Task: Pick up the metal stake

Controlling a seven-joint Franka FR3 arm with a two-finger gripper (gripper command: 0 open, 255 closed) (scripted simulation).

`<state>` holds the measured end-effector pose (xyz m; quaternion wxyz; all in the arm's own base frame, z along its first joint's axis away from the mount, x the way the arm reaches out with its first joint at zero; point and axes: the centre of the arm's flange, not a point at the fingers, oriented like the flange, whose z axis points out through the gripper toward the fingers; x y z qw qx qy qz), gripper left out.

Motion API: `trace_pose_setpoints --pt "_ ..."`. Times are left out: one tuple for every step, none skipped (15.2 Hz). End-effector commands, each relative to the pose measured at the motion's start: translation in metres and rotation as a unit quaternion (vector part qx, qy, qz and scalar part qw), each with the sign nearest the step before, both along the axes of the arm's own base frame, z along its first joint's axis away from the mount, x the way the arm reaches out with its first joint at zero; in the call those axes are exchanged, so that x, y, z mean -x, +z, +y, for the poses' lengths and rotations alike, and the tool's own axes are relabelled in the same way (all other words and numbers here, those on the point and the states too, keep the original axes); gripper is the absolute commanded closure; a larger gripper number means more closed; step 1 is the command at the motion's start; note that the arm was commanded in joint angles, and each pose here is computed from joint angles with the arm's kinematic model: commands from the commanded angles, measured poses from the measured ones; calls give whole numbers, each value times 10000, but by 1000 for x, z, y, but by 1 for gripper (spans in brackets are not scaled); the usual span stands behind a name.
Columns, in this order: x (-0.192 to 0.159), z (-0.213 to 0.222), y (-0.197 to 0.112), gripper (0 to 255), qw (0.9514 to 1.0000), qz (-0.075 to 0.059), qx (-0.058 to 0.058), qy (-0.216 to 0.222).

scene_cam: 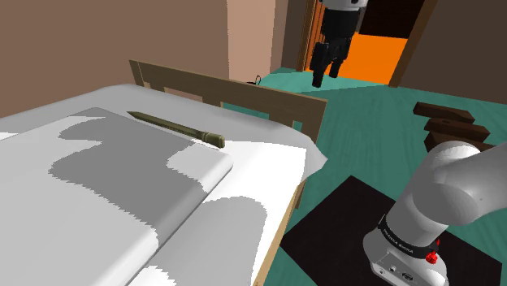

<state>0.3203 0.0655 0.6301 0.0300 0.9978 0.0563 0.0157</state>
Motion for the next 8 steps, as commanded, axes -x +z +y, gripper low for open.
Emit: trace_pose_setpoints --pt "-10 26 0 0 9999 102 -31 125" --pt "-14 39 -1 0 9997 151 -46 187" --pt "-17 51 -1 0 9995 199 -60 248" --pt "-20 64 -2 0 9992 248 -75 309" --pt "-23 76 -2 0 9988 297 -89 371" --pt "-26 89 -3 0 9984 345 -104 432" --pt "-28 102 -3 0 9979 394 -118 493" --pt "-31 115 -4 0 9974 443 -133 555"
